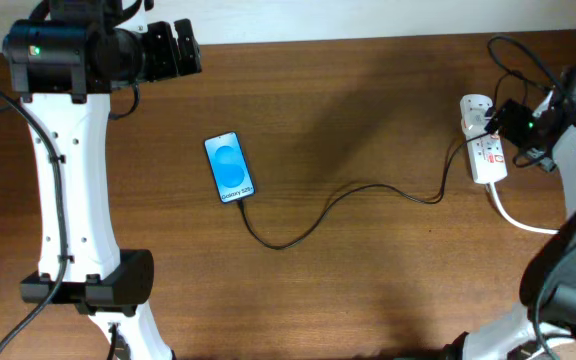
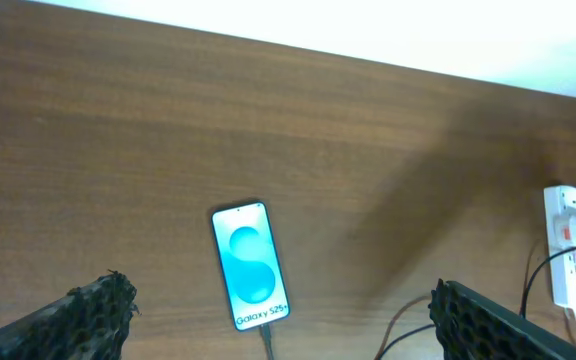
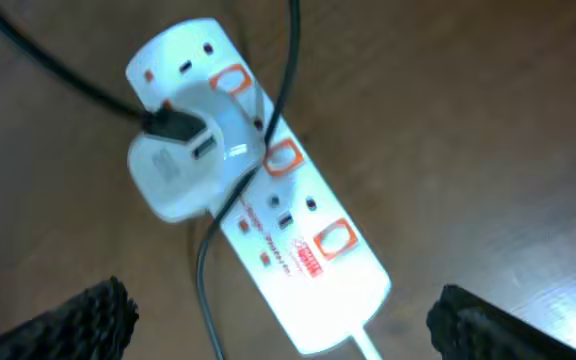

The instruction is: Plug charger to phone and switch on socket

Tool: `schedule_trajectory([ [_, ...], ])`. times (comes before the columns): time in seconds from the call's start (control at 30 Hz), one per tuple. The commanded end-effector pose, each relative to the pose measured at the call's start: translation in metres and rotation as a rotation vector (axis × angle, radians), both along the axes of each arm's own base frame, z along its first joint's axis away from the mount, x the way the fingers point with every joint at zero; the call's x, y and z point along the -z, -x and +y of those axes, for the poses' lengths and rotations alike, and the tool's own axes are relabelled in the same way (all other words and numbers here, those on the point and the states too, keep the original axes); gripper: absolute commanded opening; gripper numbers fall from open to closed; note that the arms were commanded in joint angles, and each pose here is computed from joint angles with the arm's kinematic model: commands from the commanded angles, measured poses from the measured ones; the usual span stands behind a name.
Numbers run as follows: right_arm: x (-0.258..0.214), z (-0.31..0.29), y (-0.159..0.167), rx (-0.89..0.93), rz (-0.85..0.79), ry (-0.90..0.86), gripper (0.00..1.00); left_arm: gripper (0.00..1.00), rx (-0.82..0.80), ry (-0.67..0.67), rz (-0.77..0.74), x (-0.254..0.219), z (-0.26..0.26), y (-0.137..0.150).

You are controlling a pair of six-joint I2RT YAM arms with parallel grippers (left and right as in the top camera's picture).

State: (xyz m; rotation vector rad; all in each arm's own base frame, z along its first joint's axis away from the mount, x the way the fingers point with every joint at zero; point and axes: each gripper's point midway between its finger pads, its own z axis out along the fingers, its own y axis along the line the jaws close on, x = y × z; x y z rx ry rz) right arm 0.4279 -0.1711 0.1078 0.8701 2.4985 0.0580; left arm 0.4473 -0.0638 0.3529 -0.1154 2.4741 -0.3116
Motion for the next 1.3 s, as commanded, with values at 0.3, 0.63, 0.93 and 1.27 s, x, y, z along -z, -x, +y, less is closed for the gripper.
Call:
schedule_trajectory([
  [0.3, 0.06, -0.046, -0.018, 0.171, 0.007, 0.018, 0.98, 0.99, -0.008, -0.007, -0.006, -0.001, 0.003, -0.001],
  [0.63, 0.074, -0.051, -0.023, 0.193, 0.005, 0.021, 0.98, 0.99, -0.008, -0.007, -0.006, -0.001, 0.003, -0.001],
  [0.93, 0.097, -0.051, -0.023, 0.188, 0.035, 0.012, 0.98, 0.99, -0.008, -0.007, -0.006, -0.001, 0.003, -0.001],
  [1.27, 0.105, -0.037, -0.02, 0.136, 0.062, -0.046, 0.98, 0.99, -0.008, -0.007, -0.006, -0.001, 0.003, -0.001],
])
